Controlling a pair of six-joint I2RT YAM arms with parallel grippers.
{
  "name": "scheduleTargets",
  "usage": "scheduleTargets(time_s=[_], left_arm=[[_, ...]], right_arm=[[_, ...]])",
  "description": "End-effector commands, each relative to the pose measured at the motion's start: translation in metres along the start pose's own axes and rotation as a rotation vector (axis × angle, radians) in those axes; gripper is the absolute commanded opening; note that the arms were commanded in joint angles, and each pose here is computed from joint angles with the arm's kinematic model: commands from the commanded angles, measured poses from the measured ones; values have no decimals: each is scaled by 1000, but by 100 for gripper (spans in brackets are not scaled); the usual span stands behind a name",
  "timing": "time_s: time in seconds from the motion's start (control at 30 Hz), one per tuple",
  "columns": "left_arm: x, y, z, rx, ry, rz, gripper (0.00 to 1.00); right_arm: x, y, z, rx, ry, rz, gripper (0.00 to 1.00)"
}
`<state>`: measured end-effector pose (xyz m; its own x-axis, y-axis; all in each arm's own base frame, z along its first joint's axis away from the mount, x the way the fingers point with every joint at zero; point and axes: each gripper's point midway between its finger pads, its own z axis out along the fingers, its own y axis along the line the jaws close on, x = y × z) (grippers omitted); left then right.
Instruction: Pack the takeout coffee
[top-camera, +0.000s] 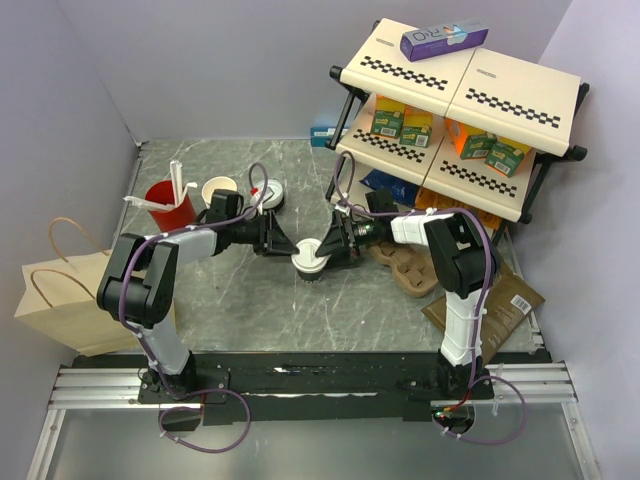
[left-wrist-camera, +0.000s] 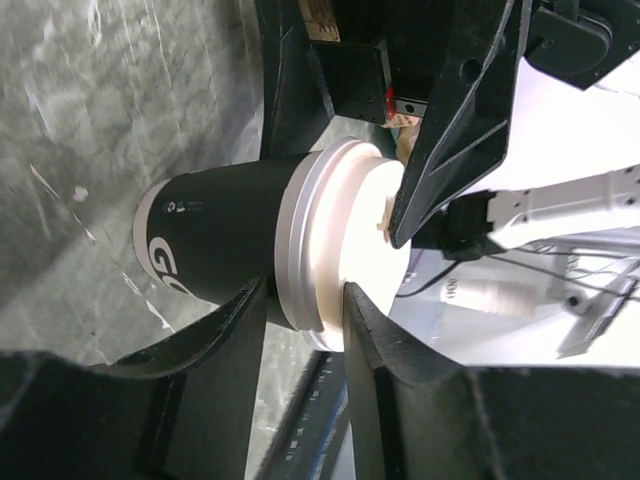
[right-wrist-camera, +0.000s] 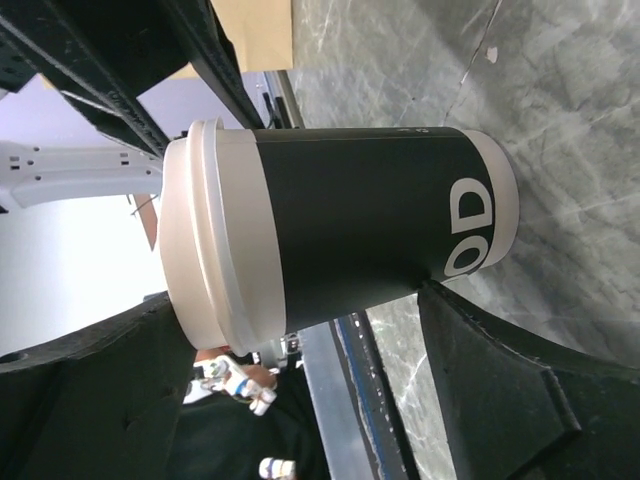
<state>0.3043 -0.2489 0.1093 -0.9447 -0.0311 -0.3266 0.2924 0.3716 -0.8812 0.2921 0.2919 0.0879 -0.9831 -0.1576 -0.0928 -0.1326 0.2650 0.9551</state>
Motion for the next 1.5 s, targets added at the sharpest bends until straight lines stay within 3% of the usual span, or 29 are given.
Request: scheduleTargets(time_s=[0.0, 0.2, 0.4, 0.53, 0.77, 1.1, 1.13, 1.27, 1.47], left_arm=[[3, 44, 4, -197, 1, 100, 41], [0, 41, 2, -207, 19, 135, 41], [8, 42, 2, -206, 41, 128, 40], [12, 43, 2, -205, 54, 131, 39], [7, 31, 5, -170, 48, 119, 38], [-12, 7, -1, -154, -12, 172, 57], [-18, 1, -3, -151, -26, 210, 65], [-35, -15, -10, -113, -72, 240, 65], [-45, -18, -9, -28, -114, 157, 61]], right_arm=[[-20, 14, -4, 15, -84, -148, 96], [-37, 30, -2, -37, -92, -183, 99], [-44, 28, 4, -88, -94, -106, 99], [-46, 47, 2, -151, -121, -162, 99], [-44, 43, 8, -129, -116, -143, 99], [-49, 25, 5, 41, -76, -211, 97], [-48, 23, 6, 39, -71, -208, 97], [-49, 18, 8, 45, -67, -202, 96], [-48, 16, 7, 53, -68, -211, 95]])
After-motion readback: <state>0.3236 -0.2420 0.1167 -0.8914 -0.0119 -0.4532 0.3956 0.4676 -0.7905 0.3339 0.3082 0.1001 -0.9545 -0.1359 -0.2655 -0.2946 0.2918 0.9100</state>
